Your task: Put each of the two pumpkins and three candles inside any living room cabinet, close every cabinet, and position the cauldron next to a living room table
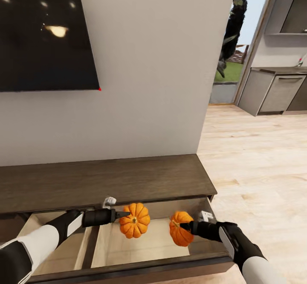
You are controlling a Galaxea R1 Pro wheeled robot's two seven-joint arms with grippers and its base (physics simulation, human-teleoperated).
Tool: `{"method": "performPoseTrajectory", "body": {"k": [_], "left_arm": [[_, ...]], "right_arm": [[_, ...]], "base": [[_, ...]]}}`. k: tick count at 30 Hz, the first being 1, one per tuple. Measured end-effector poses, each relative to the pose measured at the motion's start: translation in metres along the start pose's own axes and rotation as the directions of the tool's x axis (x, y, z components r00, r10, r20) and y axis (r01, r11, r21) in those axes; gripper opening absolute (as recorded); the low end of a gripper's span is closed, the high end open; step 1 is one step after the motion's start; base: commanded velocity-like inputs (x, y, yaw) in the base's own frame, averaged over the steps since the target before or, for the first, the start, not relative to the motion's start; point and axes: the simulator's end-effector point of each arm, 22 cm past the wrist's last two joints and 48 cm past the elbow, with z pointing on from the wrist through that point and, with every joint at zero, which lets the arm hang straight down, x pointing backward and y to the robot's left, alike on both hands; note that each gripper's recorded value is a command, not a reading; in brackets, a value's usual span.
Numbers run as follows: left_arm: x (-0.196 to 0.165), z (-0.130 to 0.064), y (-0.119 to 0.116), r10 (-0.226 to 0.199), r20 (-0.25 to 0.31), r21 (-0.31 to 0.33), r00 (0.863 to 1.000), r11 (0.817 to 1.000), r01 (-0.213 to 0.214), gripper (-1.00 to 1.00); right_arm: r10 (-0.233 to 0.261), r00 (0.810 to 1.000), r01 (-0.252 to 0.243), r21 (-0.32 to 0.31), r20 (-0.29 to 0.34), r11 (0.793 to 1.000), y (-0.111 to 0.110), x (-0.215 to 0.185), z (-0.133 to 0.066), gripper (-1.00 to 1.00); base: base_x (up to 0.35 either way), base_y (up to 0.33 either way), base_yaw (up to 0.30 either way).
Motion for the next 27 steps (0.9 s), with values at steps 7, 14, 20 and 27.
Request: {"method": "performPoseTrajectory", "body": {"k": [7,14,20,27], "left_arm": [[0.024,0.019,0.031,0.033,0.008,-0.153,0.999,0.988,-0.032,-1.0],[0.052,0.034,0.054,-0.019,-0.009,-0.292,1.0,0.956,0.016,-1.0],[0.053,0.034,0.055,-0.024,-0.006,-0.3,1.0,0.954,0.021,-1.0],[0.058,0.042,0.047,-0.026,-0.011,-0.285,1.0,0.958,0.022,-1.0]], "right_arm": [[0.012,1.0,-0.013,-0.039,-0.028,0.999,-0.007,0.032,0.006,-1.0],[-0.039,0.998,0.041,-0.043,0.051,0.998,-0.006,0.014,0.005,-1.0],[-0.121,0.976,0.128,-0.027,0.183,0.991,-0.003,-0.022,-0.001,-1.0],[-0.144,0.968,0.154,-0.03,0.204,0.988,0.005,-0.032,-0.003,-1.0]], "base": [[0.0,0.0,0.0],[0.0,0.0,0.0],[0.0,0.0,0.111],[0.0,0.0,0.262]]}}
